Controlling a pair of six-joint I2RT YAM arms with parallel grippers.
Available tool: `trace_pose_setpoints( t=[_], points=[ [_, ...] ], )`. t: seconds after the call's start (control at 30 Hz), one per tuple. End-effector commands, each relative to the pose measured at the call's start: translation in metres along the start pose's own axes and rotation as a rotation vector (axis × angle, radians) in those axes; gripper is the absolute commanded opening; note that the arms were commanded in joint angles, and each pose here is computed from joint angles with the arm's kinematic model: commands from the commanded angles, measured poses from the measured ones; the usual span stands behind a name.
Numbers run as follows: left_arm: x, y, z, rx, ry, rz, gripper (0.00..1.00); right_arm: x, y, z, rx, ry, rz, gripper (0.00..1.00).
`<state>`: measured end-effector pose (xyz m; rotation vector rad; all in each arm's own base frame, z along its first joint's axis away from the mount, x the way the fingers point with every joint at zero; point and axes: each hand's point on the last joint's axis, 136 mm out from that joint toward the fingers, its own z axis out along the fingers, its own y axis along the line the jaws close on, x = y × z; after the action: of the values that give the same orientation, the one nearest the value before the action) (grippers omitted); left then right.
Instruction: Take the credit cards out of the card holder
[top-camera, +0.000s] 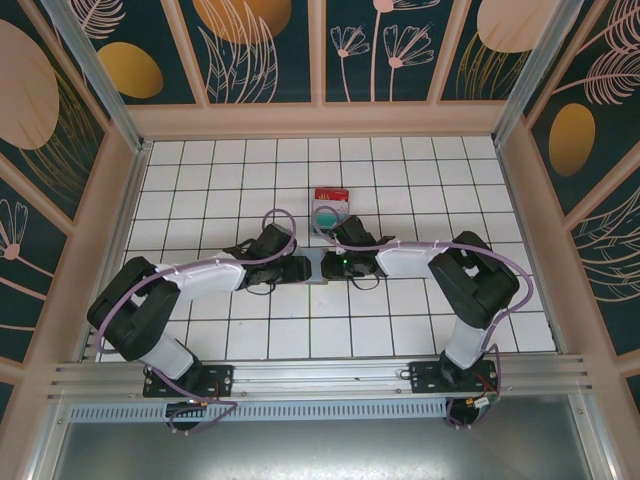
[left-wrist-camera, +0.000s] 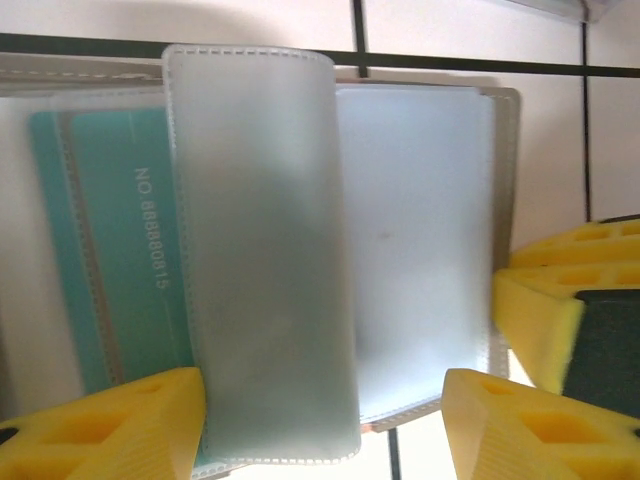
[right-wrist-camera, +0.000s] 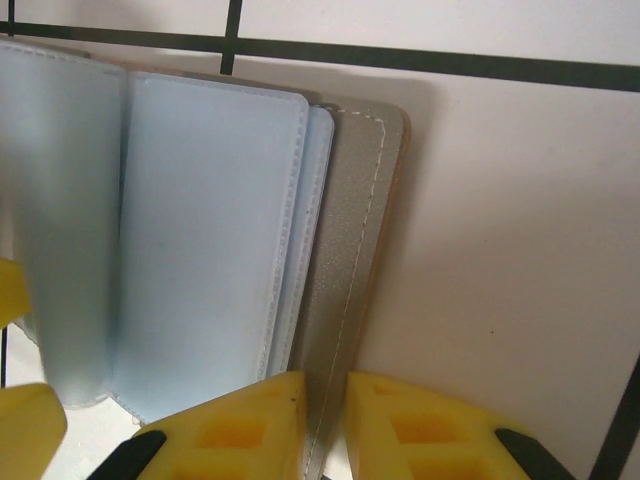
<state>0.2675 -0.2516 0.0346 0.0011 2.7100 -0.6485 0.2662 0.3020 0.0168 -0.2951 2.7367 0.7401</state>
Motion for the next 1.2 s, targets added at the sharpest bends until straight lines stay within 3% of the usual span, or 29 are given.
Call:
trace_pose_setpoints(
  t=[0.0,0.47,0.63,0.93,1.17],
  points=[
    [-0.003,-0.022,0.008,0.085,0.023,0.015,0.62,0.01,-0.005,0.017,0.006,0.038,0.013,0.2],
    [-0.032,-0.085,-0.014,0.319,-0.007,0.036,0.56,0.006,-0.007,0.013,-0.017,0.021,0.048,0.2],
    [-0.044,-0.09,-0.034,0.309,-0.059,0.055,0.55,0.003,-0.01,0.011,-0.015,0.012,0.059,0.21],
    [-0.061,-0.058,-0.072,0.195,-0.186,0.03,0.54,-0.003,-0.011,0.007,-0.016,0.001,0.064,0.21],
    [-0.047,-0.005,-0.05,0.019,-0.149,-0.024,0.55,-0.006,-0.008,0.004,-0.018,-0.005,0.057,0.21]
  ],
)
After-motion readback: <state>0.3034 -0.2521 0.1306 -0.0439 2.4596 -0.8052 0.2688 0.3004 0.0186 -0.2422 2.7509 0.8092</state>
